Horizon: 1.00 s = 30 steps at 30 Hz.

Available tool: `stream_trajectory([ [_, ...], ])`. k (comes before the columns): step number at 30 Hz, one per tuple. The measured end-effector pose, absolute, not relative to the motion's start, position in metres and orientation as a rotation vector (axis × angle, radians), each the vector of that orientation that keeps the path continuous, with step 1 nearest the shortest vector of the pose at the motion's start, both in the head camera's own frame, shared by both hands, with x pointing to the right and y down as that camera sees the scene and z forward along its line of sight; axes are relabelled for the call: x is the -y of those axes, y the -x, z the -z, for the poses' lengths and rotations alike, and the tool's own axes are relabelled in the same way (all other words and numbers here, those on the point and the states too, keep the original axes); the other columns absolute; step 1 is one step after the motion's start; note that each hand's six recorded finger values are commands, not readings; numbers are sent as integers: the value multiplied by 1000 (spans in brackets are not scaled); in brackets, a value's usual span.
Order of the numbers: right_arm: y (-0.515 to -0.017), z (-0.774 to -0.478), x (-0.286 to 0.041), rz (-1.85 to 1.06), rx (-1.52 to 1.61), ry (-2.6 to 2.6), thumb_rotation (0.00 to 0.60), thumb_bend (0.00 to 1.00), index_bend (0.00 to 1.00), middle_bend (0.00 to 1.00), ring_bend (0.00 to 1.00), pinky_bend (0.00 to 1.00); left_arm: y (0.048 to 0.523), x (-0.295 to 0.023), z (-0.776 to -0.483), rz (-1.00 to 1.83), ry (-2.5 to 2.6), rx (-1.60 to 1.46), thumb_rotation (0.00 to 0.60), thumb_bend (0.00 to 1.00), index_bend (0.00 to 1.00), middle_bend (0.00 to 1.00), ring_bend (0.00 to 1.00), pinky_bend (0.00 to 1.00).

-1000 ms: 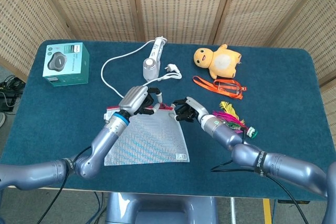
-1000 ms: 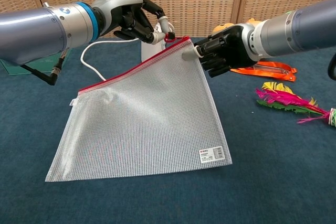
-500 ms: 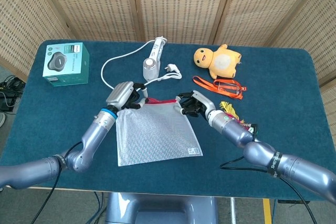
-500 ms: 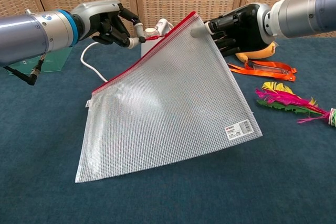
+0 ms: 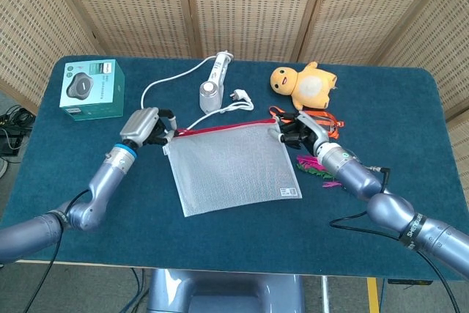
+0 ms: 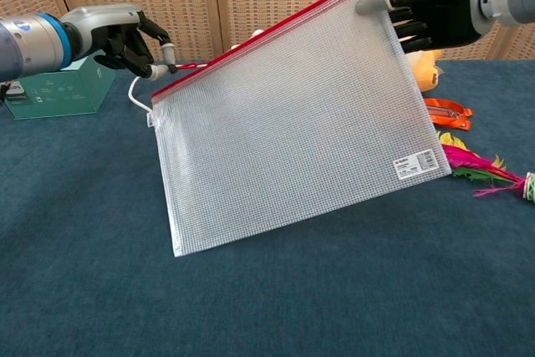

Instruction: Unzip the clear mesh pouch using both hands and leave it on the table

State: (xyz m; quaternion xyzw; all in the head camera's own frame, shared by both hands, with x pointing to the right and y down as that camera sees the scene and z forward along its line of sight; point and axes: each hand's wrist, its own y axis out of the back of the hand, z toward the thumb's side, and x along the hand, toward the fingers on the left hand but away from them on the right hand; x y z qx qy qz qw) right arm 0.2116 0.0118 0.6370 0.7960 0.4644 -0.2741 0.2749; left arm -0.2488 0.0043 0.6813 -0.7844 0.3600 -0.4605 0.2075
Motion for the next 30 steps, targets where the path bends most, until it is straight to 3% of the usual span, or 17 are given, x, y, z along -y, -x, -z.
stream_trajectory([
  [11, -259, -647, -10, 770, -1345, -2041, 600, 932, 802, 973, 992, 1000, 290, 9, -668, 1386, 2086, -933, 600, 870, 913, 985, 981, 1000],
  [13, -260, -648, -11, 770, -1345, -2041, 600, 874, 753, 965, 992, 1000, 290, 9, -669, 1388, 2092, -937, 600, 766, 841, 985, 981, 1000],
  [14, -259, -649, -12, 773, -1344, -2046, 600, 706, 595, 953, 990, 1000, 290, 8, -669, 1388, 2098, -937, 600, 558, 658, 982, 980, 1000],
  [15, -259, -649, -12, 781, -1343, -2055, 600, 439, 358, 930, 984, 1000, 289, 7, -670, 1390, 2109, -933, 600, 305, 390, 971, 973, 1000],
  [17, -258, -651, -14, 814, -1337, -2091, 600, 68, 38, 883, 972, 1000, 288, 4, -671, 1396, 2129, -921, 600, 22, 46, 946, 958, 1000],
  [18, -259, -651, -15, 835, -1335, -2111, 600, 1, 0, 861, 967, 1000, 288, 3, -672, 1400, 2147, -915, 600, 0, 0, 935, 951, 1000],
  [28, -282, -650, -14, 1126, -1490, -2354, 600, 0, 0, 814, 955, 1000, 305, 13, -649, 1298, 2076, -1002, 592, 0, 0, 883, 921, 993],
  [30, -289, -644, -15, 1209, -1537, -2425, 600, 0, 0, 716, 899, 989, 315, 13, -638, 1280, 2027, -1012, 599, 0, 0, 756, 814, 914],
])
